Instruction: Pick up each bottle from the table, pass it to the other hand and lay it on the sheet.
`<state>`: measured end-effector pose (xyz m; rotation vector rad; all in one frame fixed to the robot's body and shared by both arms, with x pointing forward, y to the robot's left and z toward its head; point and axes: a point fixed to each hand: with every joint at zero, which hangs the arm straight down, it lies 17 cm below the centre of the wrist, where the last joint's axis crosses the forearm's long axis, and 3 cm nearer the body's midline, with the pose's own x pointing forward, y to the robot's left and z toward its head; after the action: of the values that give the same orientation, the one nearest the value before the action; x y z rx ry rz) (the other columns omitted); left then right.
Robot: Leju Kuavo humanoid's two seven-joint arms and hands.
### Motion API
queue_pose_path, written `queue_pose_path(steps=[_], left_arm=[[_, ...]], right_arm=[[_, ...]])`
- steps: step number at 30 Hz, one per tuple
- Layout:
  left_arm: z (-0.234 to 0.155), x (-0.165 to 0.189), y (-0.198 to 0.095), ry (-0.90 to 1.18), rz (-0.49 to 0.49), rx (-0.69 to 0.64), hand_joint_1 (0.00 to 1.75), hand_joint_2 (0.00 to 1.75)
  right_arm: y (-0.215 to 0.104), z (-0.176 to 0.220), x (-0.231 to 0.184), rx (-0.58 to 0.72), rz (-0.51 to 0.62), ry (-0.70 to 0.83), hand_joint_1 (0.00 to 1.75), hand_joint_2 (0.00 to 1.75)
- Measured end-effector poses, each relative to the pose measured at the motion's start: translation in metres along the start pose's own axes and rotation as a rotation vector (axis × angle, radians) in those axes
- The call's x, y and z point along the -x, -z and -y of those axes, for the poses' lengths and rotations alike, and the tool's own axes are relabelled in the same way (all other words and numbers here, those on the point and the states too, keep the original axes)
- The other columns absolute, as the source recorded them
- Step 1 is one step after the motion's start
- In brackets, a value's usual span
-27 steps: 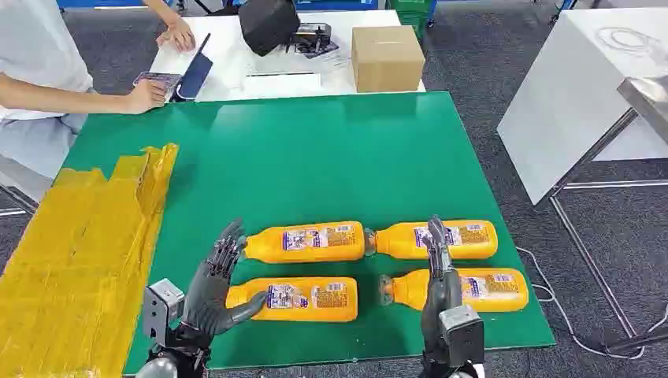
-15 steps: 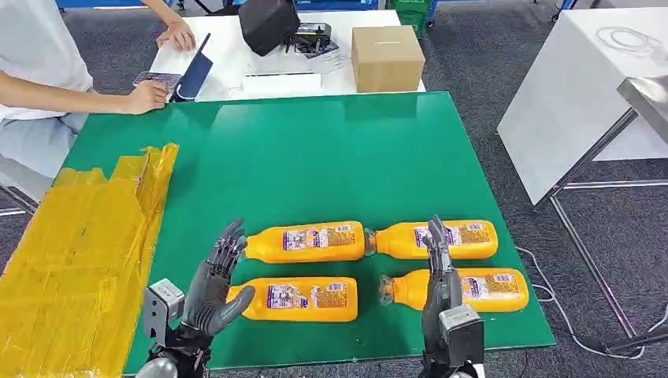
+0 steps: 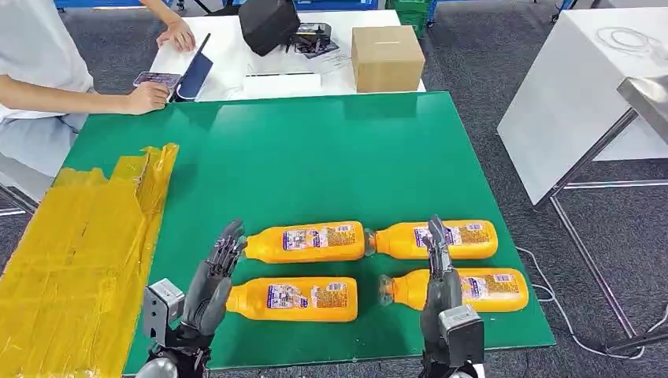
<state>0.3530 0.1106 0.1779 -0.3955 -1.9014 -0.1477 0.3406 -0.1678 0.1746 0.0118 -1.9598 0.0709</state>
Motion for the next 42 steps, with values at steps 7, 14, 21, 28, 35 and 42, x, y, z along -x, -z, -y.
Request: queue_pose_path(steps=[7,14,21,28,35,42], left_arm=[[0.000,0.000,0.000,0.000,0.000,0.000,1.75,1.75],[0.000,0.000,0.000,0.000,0.000,0.000,1.75,1.75],[-0.001,-0.001,0.000,0.002,0.005,-0.003,1.75,1.75],[-0.024,-0.057,0.009,0.106,0.283,-0.138,1.75,1.75],[-0.036,-0.068,0.012,0.148,0.324,-0.175,0.00,1.75],[-0.062,-0.080,0.010,0.174,0.352,-0.244,0.00,1.75]], right_arm=[[0.000,0.000,0.000,0.000,0.000,0.000,1.75,1.75],[0.000,0.000,0.000,0.000,0.000,0.000,1.75,1.75],[0.000,0.000,-0.001,-0.001,0.003,0.001,1.75,1.75],[0.034,-0.021,-0.055,-0.031,0.215,0.114,1.75,1.75],[0.052,-0.027,-0.069,-0.055,0.257,0.103,0.00,1.75],[0.076,-0.030,-0.059,-0.092,0.226,-0.101,0.00,1.75]])
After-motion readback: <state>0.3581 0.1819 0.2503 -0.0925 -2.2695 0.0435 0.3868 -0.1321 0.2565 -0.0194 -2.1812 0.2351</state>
